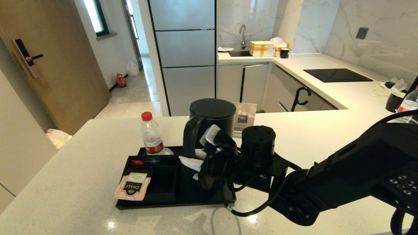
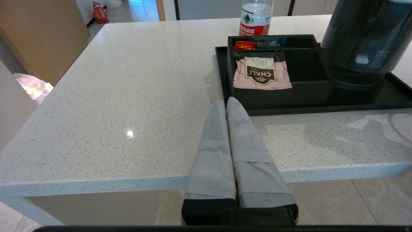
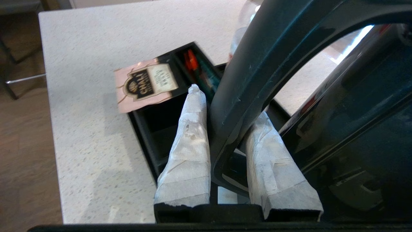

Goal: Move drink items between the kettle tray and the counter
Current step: Return the kettle to its original position

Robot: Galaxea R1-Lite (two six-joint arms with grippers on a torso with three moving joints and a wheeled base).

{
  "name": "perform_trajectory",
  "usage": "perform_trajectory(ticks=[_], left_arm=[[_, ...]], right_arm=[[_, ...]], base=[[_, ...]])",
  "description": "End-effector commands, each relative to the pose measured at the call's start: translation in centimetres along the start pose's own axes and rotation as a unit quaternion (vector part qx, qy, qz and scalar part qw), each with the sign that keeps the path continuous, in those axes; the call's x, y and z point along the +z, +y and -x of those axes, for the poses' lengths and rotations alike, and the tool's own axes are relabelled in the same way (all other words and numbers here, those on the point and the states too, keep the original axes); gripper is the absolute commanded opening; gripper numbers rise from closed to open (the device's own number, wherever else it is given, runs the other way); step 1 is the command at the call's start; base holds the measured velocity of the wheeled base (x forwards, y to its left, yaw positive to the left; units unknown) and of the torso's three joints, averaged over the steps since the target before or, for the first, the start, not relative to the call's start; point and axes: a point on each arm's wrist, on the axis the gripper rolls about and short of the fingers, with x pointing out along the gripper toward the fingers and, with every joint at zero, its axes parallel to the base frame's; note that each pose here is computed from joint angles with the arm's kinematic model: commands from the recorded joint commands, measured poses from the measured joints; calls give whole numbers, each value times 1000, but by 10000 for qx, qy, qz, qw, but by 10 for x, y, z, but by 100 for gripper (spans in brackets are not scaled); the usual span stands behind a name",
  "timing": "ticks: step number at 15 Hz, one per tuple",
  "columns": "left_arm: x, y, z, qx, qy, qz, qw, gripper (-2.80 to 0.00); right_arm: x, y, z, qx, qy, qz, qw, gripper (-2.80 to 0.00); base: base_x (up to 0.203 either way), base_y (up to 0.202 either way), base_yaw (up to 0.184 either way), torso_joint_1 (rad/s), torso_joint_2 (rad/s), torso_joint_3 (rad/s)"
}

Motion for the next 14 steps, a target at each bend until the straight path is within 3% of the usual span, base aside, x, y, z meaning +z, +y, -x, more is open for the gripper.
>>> perform_trajectory(ticks=[1, 7, 14], left_arm=[[0, 0, 0, 0, 9, -1, 10000, -280], [0, 0, 0, 0, 9, -1, 10000, -280], [0, 0, 0, 0, 9, -1, 10000, -280]], right_arm=[[4, -3, 4, -28, -55, 22, 10000, -280], [-11, 0, 0, 146, 121, -45, 9998, -280], [-6, 12, -1, 234, 67, -33, 9997, -280]], base=[[0, 0, 0, 0, 0, 0], [0, 0, 0, 0, 0, 0], [0, 0, 0, 0, 0, 0]])
